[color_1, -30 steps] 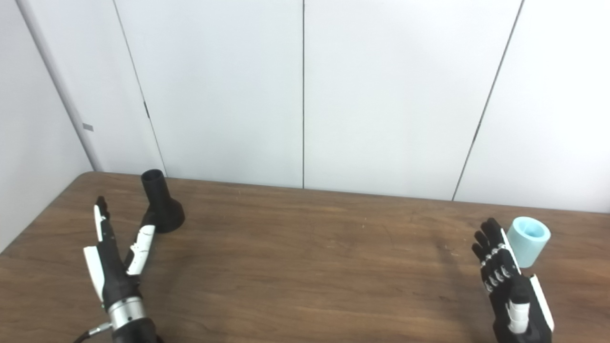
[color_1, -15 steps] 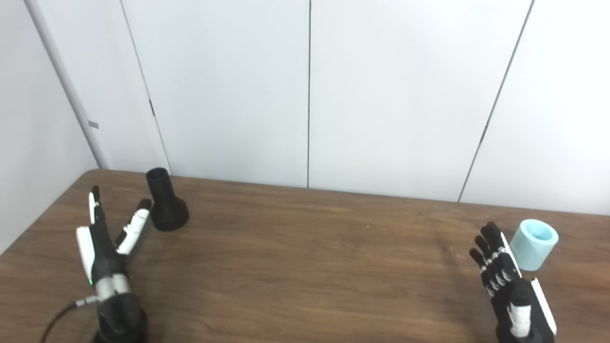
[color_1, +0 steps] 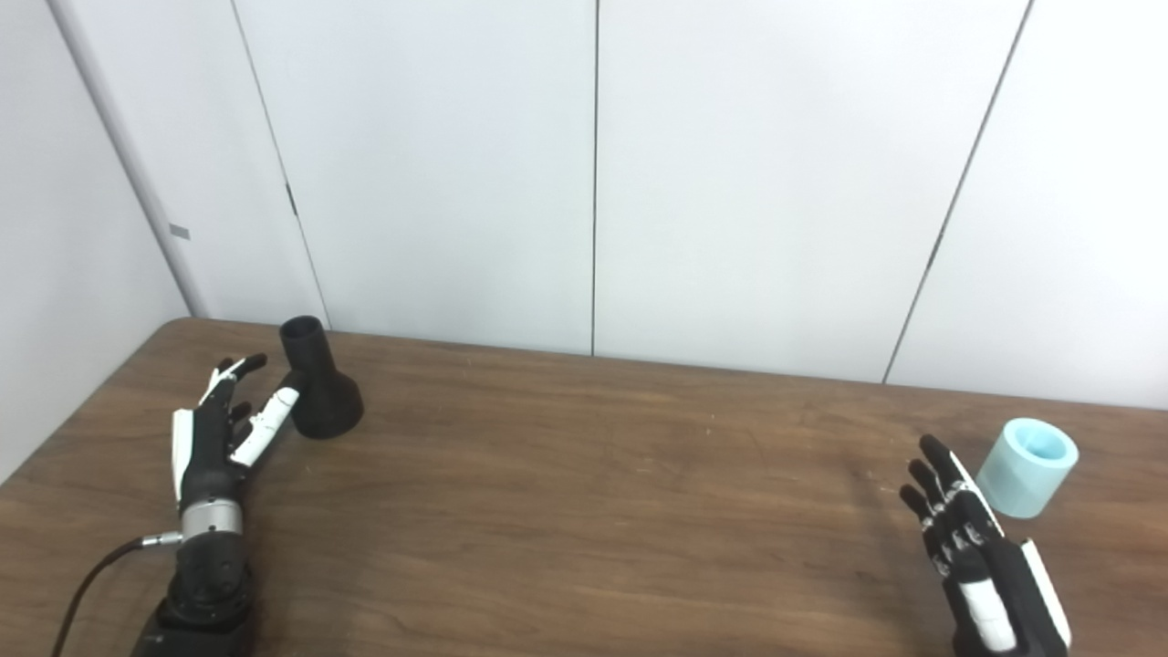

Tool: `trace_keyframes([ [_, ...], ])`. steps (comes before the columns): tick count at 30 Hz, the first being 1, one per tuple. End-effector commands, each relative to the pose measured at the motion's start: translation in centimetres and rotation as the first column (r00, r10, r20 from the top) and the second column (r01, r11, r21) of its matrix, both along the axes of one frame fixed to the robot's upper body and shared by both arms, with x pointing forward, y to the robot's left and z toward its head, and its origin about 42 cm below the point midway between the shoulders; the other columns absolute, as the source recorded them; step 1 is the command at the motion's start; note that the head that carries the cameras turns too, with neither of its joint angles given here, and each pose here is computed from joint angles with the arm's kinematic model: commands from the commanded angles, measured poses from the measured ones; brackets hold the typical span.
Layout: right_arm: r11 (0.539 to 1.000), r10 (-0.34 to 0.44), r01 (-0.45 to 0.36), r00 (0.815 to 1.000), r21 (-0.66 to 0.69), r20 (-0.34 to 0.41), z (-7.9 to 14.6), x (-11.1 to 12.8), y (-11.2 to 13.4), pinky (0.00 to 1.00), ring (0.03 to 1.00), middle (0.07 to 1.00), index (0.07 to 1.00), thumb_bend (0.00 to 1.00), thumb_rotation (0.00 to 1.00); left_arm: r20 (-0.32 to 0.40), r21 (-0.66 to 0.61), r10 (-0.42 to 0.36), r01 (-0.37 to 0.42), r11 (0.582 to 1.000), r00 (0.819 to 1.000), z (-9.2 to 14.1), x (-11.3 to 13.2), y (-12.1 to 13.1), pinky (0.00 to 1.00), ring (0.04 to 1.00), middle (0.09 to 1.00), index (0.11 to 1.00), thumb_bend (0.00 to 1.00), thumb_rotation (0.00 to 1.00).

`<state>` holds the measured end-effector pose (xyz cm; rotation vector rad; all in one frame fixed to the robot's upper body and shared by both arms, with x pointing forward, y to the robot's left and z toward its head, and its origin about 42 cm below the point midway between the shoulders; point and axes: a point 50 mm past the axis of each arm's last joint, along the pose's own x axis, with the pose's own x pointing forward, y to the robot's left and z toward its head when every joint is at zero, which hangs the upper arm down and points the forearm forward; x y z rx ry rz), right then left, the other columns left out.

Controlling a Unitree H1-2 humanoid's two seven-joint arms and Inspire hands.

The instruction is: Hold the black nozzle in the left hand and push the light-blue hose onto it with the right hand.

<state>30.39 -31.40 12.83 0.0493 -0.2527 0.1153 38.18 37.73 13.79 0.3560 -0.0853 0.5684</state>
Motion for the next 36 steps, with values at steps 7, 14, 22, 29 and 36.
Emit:
trace_keyframes([
  [7, 0.999, -0.01, 0.013, 0.997, 0.039, -0.079, -2.4, -1.8, 0.3, 0.95, 0.997, 1.0, 0.941, 0.72, 0.75, 0.025, 0.057, -0.034, 0.033, 0.998, 0.999, 1.7, 1.3, -0.4, 0.86, 0.905, 0.951, 0.691, 0.81, 0.61],
  [14, 0.999, -0.014, 0.017, 0.997, 0.029, -0.078, -2.3, -2.1, 0.4, 0.95, 0.995, 1.0, 0.94, 0.72, 0.75, -0.004, 0.115, -0.021, 0.021, 0.993, 1.0, 1.7, 1.6, -0.1, 0.96, 0.905, 0.954, 0.707, 0.83, 0.63],
  [22, 1.0, -0.018, 0.02, 0.996, 0.022, -0.083, -2.5, -2.1, 0.4, 0.95, 0.984, 0.999, 0.932, 0.71, 0.77, -0.057, 0.195, -0.017, 0.028, 0.98, 0.998, 1.5, 1.9, 0.7, 1.0, 0.987, 0.966, 0.757, 0.88, 0.61],
  [29, 1.0, -0.021, 0.019, 0.996, -0.021, -0.081, -2.5, -2.2, 0.5, 0.94, 0.982, 0.994, 0.939, 0.7, 0.95, -0.1, 0.245, -0.017, 0.041, 0.969, 0.995, 1.5, 2.1, 1.2, 1.0, 1.0, 0.966, 0.817, 0.95, 0.57],
  [36, 0.999, -0.023, 0.02, 0.997, -0.041, -0.079, -2.3, -2.2, 0.7, 0.94, 0.987, 0.996, 0.942, 0.7, 0.97, -0.14, 0.261, -0.017, 0.054, 0.964, 0.99, 1.7, 2.8, 1.6, 1.0, 1.0, 0.974, 0.862, 0.95, 0.55],
])
